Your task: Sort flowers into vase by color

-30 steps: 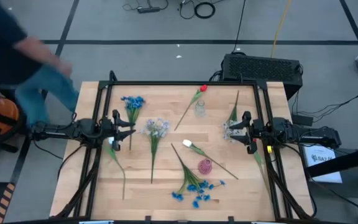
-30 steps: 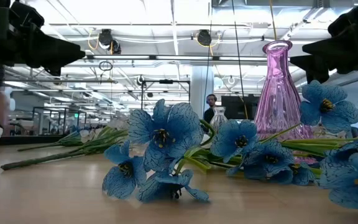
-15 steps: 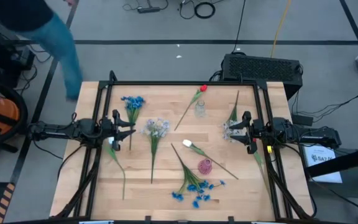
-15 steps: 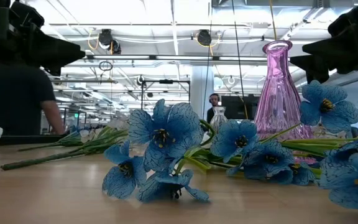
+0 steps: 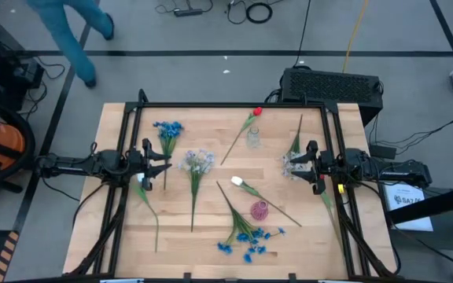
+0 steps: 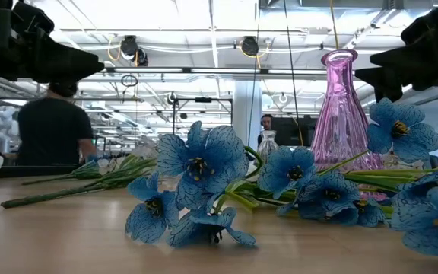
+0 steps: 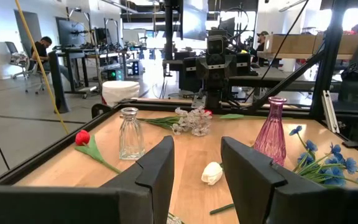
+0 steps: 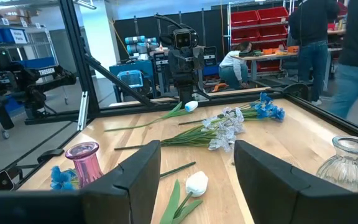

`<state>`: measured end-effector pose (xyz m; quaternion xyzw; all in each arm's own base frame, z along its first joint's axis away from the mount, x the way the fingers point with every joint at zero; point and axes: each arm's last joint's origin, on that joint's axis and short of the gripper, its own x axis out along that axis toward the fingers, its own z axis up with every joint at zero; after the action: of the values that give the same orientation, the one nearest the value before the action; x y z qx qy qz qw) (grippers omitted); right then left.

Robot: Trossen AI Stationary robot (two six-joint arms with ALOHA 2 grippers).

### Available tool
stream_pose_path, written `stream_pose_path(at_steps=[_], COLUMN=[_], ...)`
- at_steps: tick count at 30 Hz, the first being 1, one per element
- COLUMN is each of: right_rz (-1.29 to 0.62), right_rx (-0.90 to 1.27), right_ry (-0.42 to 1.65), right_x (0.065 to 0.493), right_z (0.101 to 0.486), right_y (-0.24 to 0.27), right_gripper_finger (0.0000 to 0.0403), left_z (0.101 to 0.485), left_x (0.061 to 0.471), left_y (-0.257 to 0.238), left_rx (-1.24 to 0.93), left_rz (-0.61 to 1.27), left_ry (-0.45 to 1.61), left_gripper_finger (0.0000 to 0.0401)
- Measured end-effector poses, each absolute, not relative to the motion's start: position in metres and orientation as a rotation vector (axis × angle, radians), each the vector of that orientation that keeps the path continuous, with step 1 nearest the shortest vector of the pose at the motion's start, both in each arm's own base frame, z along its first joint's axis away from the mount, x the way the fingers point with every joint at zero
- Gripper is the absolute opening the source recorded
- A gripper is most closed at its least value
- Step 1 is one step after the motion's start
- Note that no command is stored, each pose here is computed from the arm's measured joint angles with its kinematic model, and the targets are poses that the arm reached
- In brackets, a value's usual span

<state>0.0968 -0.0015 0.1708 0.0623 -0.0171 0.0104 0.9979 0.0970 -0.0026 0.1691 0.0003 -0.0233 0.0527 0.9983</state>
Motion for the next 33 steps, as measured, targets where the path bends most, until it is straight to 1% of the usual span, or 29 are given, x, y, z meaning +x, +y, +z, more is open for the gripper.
stream_pose_path(at_steps=[10, 19, 23, 30, 33], right_rz=[0.025, -0.145, -0.217, -0.227, -0.266], right_rx=[0.319, 0.292, 0.336, 0.419, 0.457], right_ry=[-0.037, -0.074, -0.1, -0.112, -0.126], right_x=[0.0969, 0.0965, 0.096, 0.0959, 0.0958], right_z=[0.1711, 0.1722, 0.1732, 0.1733, 0.1734], right_y=[-0.0015, -0.0065, -0.0087, -0.0091, -0.0103], right_gripper_finger=[0.0196, 0.0196, 0.0196, 0.0196, 0.0196], left_z=[0.169, 0.1691, 0.1691, 0.1692, 0.1691], left_x=[0.097, 0.097, 0.097, 0.0969, 0.097], left_y=[-0.0026, -0.0026, -0.0026, -0.0026, -0.0026], left_rx=[0.001, 0.001, 0.001, 0.001, 0.001], left_rz=[0.106, 0.106, 0.106, 0.106, 0.106], left_ry=[-0.046, -0.047, -0.047, -0.047, -0.047], left_gripper_finger=[0.0138, 0.0138, 0.0138, 0.0138, 0.0138])
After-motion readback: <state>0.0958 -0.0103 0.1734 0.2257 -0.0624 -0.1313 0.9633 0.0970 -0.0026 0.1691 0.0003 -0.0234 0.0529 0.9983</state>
